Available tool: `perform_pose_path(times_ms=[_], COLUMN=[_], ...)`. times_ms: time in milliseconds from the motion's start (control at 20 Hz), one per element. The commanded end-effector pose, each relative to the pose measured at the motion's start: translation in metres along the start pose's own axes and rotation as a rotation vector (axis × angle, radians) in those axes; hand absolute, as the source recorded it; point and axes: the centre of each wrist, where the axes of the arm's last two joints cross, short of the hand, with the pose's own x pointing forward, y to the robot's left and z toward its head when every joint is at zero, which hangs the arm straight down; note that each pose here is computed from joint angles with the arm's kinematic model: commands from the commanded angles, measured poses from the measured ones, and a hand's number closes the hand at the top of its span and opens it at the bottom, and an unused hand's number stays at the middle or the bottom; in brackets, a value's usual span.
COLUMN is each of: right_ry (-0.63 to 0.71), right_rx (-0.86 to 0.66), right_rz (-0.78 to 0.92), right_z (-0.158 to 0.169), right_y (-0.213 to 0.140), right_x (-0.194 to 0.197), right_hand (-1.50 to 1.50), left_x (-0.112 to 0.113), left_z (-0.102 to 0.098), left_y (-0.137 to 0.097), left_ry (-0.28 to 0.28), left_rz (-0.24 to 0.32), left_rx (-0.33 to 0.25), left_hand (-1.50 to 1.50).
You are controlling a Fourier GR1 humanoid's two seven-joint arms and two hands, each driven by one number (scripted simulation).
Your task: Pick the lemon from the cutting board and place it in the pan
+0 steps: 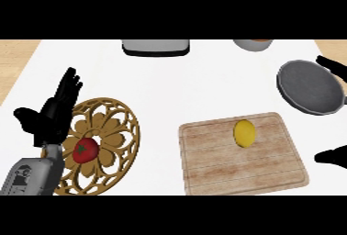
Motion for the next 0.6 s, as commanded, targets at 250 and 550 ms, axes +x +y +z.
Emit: perform_pose_path(times_ms=[250,550], right_ry=[-0.033,0.088], right_rx=[0.097,0.136], right_rz=[-0.038,-0.012], right_z=[-0.012,-0.013], right_y=[0.053,0.062], right_x=[0.032,0.032], right_hand=[-1.5,-1.5], left_x=[0.012,0.014], left_z=[-0.002,0.001], left_y=[-0.014,-0.003], left_ry=[-0.001,-0.005], left_rz=[0.0,0.01], left_rx=[0.012,-0.002], left_hand=[0.0,0.0])
